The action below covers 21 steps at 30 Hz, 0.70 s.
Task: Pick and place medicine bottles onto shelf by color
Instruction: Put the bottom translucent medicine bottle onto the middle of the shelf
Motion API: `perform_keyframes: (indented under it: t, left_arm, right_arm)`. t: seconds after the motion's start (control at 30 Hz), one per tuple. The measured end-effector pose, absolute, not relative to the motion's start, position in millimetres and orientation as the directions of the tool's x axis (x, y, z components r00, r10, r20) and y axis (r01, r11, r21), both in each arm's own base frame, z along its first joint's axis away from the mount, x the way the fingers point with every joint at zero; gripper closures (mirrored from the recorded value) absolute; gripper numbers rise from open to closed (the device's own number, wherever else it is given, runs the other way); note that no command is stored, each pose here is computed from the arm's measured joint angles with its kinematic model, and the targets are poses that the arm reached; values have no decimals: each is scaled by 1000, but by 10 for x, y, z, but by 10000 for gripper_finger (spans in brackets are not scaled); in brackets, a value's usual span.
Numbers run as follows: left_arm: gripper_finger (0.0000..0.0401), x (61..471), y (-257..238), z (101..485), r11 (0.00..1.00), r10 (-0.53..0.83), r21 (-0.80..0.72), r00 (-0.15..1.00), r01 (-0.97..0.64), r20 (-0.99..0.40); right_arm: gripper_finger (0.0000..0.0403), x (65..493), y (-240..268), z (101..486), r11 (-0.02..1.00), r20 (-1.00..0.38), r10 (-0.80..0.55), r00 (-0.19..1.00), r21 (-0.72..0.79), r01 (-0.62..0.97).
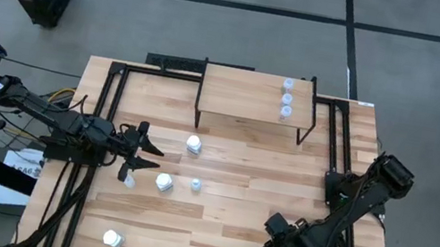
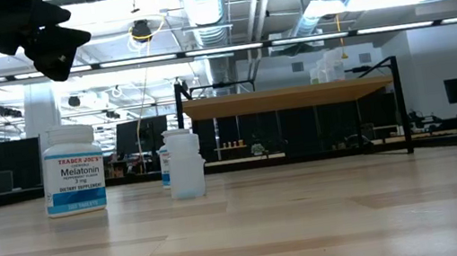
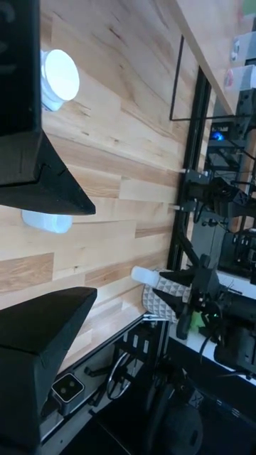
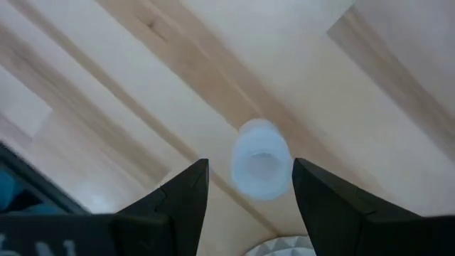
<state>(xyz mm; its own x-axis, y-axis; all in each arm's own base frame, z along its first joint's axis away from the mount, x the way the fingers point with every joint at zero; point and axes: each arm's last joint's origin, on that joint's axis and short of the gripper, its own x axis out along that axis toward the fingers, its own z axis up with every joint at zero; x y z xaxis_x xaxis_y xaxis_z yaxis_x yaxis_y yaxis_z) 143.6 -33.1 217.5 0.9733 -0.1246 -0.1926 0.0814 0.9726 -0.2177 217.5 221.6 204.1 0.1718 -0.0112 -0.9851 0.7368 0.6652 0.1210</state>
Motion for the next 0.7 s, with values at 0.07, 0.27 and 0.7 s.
perform_keyframes:
  t: [0.07, 0.27, 0.7]
  left_arm:
    - [236, 1436, -331, 2176, 973, -125, -218, 973, 82, -192]
    - [236, 1436, -330, 2175, 973, -124, -218, 973, 81, -192]
    - [236, 1436, -331, 2175, 973, -125, -218, 973, 82, -193]
  right_arm:
    - [177, 2177, 2212, 2041, 665, -985, -12, 171, 120, 738]
    - [177, 2189, 2189, 2040, 659, -986, -19, 165, 112, 744]
    - [177, 2238, 2257, 1880, 666, -992, -9, 123, 86, 741]
